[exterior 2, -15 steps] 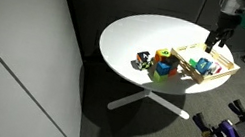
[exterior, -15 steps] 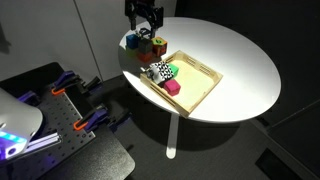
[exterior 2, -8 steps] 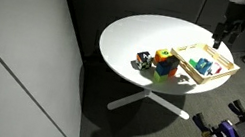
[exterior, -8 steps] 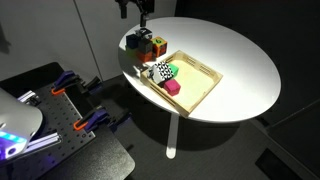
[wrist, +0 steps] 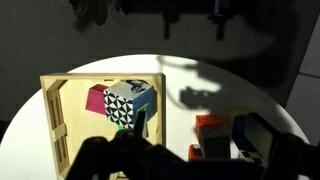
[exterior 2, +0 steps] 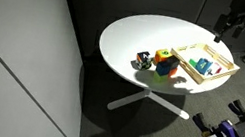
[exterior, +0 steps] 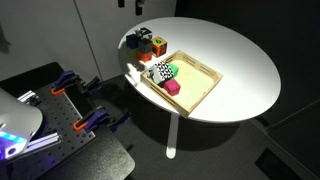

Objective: Put the square at the front of the table in the box.

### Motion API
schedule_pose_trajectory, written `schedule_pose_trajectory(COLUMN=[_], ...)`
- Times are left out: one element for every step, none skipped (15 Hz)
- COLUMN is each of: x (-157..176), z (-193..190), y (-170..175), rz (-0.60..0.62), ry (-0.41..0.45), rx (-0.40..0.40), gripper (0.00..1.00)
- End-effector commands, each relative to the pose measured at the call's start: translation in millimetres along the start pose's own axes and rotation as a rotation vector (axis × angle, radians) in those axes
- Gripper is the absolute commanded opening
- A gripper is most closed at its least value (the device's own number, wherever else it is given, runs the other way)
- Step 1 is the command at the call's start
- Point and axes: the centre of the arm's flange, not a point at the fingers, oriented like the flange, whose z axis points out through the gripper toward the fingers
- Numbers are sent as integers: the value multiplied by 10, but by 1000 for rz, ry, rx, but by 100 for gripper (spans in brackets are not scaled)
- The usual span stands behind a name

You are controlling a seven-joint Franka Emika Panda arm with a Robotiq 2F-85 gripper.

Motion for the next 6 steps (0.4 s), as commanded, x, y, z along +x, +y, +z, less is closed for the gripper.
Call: schedule_pose_trajectory(x=[-114,-120,-30,-36,-39,-40], z=[-73,-72,-34,-39,-41,-41], y=[-26,-23,-5,-8,-11,-14], rz=[8,-12,-2,-4,-4,-5], ry=[29,30,9,10,10,10], rx=[7,5,0,-1,-1,-1], gripper=[100,100,100,100,100,100])
